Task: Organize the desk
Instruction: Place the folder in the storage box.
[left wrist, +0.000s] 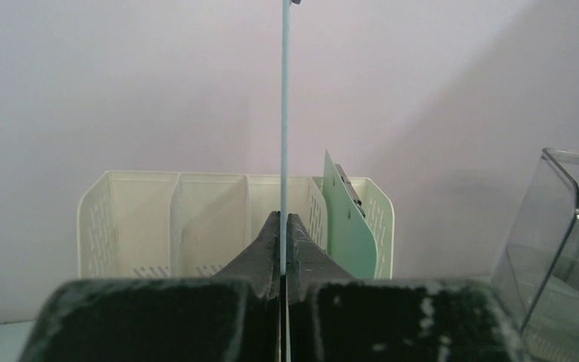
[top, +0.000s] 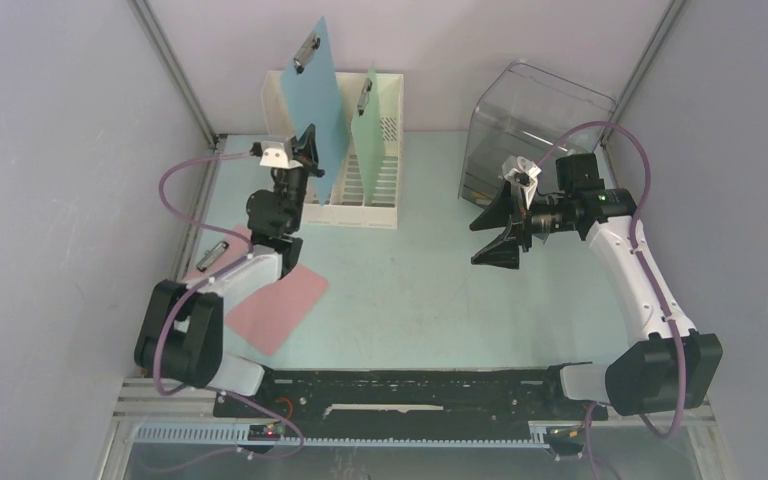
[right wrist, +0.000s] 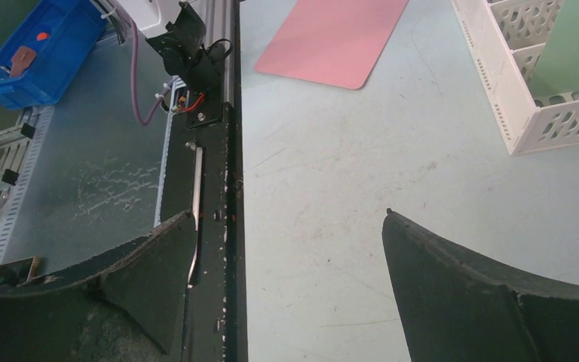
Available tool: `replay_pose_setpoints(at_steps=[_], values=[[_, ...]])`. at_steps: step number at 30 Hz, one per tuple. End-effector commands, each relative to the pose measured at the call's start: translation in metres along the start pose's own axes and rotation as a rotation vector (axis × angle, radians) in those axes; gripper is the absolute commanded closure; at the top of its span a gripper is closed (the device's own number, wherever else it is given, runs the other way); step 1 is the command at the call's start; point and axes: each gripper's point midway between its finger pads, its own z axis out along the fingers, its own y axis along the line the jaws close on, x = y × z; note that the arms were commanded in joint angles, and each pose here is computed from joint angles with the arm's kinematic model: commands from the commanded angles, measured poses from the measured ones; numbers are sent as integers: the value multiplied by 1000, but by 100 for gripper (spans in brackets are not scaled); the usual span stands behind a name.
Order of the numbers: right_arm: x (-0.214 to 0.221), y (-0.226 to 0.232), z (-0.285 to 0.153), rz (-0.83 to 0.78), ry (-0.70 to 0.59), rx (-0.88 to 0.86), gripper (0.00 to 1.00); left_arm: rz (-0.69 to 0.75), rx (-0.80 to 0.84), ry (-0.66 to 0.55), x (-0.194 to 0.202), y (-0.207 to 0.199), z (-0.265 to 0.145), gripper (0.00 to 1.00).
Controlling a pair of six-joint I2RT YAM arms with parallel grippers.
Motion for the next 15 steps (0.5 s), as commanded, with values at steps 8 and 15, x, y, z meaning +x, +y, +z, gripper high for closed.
replay_pose_setpoints(at_steps=[8, 15], values=[[-4, 4, -1, -61, 4, 12, 0, 5, -52, -181, 3, 7, 56, 100], [-1, 3, 3, -64, 23, 9, 0, 2, -56, -145, 42, 8, 65, 100]])
